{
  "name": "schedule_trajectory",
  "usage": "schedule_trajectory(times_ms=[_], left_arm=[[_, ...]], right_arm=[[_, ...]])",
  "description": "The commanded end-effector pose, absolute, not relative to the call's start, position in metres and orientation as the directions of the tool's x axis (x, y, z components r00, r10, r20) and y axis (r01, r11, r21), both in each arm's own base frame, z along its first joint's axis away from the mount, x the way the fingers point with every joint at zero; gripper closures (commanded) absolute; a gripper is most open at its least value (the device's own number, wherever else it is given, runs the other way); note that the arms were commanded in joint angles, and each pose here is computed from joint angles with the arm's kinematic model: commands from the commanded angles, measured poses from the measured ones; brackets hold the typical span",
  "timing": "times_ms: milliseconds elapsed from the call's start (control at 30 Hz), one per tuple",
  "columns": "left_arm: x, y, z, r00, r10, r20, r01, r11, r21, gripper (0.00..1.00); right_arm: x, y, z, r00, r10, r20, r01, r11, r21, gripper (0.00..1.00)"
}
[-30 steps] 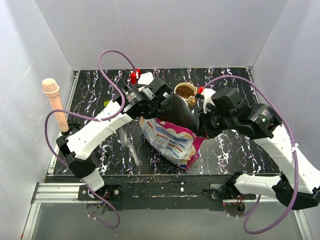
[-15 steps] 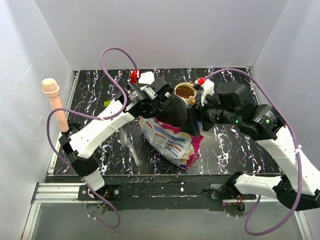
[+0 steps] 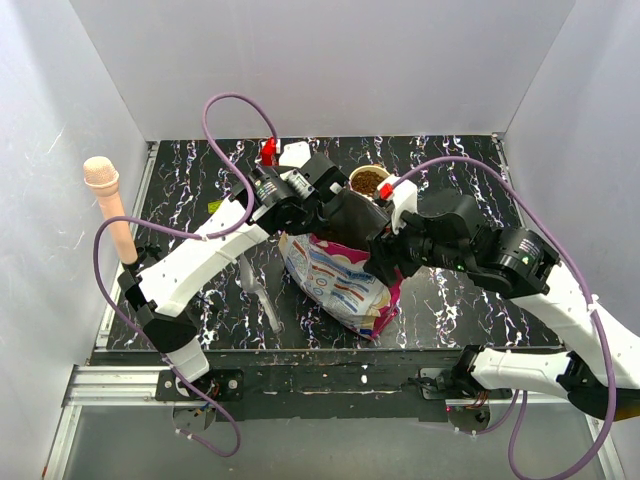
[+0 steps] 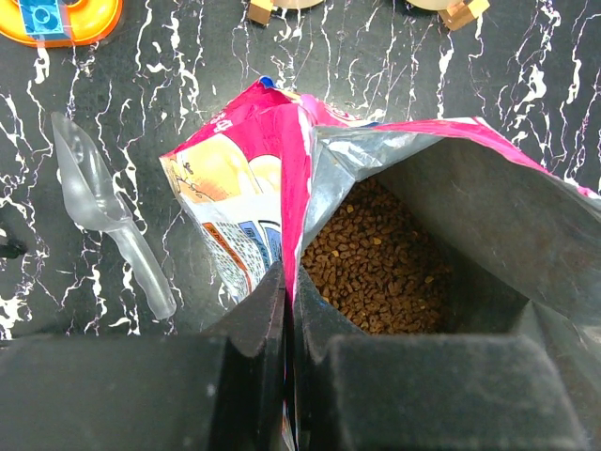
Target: Serve the pet food
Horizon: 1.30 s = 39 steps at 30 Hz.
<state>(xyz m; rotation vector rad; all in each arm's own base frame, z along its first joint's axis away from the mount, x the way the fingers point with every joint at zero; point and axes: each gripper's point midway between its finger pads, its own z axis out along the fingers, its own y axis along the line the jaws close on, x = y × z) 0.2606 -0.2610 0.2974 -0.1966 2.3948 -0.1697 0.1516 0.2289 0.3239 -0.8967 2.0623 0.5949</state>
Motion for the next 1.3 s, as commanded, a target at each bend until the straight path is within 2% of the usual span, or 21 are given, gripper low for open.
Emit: schedule_trajectory(times_ms=[0,67,200,233,267,300,367,400,500,633,733,833,967,1067,1167,1267], left_arm=[[0.291,-0.255,0.375,-0.524,-0.370,-0.767,-0.114,0.923,-0.368,1.00],[0.293,-0.258,0.376,-0.524,-0.353,-0.775,-0.092,0.928,-0.360,1.00],[0.295,-0.262,0.378,-0.527,-0.319,-0.788,-0.056,0.938,-0.342,1.00],[0.296,-0.261,0.378,-0.529,-0.313,-0.789,-0.053,0.940,-0.337,1.00],[0.296,-0.263,0.378,-0.535,-0.302,-0.789,-0.036,0.941,-0.336,1.00],[0.297,-0.264,0.379,-0.542,-0.284,-0.791,-0.016,0.944,-0.328,0.96],[0.295,-0.269,0.385,-0.552,-0.208,-0.807,0.070,0.953,-0.294,0.82],[0.293,-0.269,0.388,-0.552,-0.179,-0.814,0.103,0.955,-0.279,0.67],[0.283,-0.267,0.400,-0.523,-0.083,-0.849,0.241,0.940,-0.241,0.41],[0.267,-0.263,0.412,-0.469,-0.016,-0.883,0.423,0.873,-0.241,0.25],[0.258,-0.262,0.409,-0.478,0.031,-0.878,0.532,0.805,-0.262,0.25],[0.257,-0.266,0.395,-0.496,0.086,-0.864,0.593,0.760,-0.265,0.32],[0.261,-0.267,0.370,-0.512,0.147,-0.846,0.658,0.701,-0.276,0.40],[0.267,-0.255,0.364,-0.512,0.088,-0.854,0.655,0.683,-0.323,0.46],[0.267,-0.244,0.367,-0.504,-0.011,-0.863,0.680,0.610,-0.406,0.44],[0.275,-0.252,0.360,-0.506,-0.032,-0.862,0.710,0.551,-0.438,0.29]], right_arm=[[0.137,0.236,0.315,-0.444,-0.427,-0.788,-0.806,0.575,0.143,0.35],[0.131,0.245,0.306,-0.476,-0.431,-0.766,-0.810,0.555,0.191,0.41],[0.136,0.249,0.304,-0.487,-0.407,-0.773,-0.793,0.576,0.196,0.42],[0.135,0.246,0.305,-0.490,-0.409,-0.770,-0.789,0.583,0.192,0.46],[0.143,0.238,0.303,-0.494,-0.408,-0.768,-0.763,0.627,0.157,0.57],[0.148,0.231,0.302,-0.502,-0.405,-0.764,-0.736,0.664,0.132,0.70],[0.152,0.215,0.299,-0.509,-0.415,-0.754,-0.700,0.710,0.082,0.86],[0.152,0.210,0.299,-0.509,-0.415,-0.754,-0.693,0.718,0.072,0.91],[0.142,0.204,0.301,-0.494,-0.402,-0.771,-0.714,0.693,0.097,0.99],[0.129,0.210,0.299,-0.474,-0.402,-0.783,-0.764,0.629,0.140,0.99],[0.129,0.210,0.298,-0.474,-0.426,-0.771,-0.775,0.617,0.135,0.99],[0.133,0.204,0.299,-0.467,-0.442,-0.766,-0.781,0.612,0.123,0.99],[0.133,0.198,0.303,-0.497,-0.451,-0.742,-0.797,0.574,0.185,0.99],[0.138,0.197,0.311,-0.528,-0.430,-0.733,-0.796,0.551,0.250,0.99],[0.142,0.195,0.317,-0.532,-0.439,-0.724,-0.804,0.530,0.270,0.99],[0.135,0.197,0.317,-0.557,-0.462,-0.690,-0.805,0.505,0.312,0.99]])
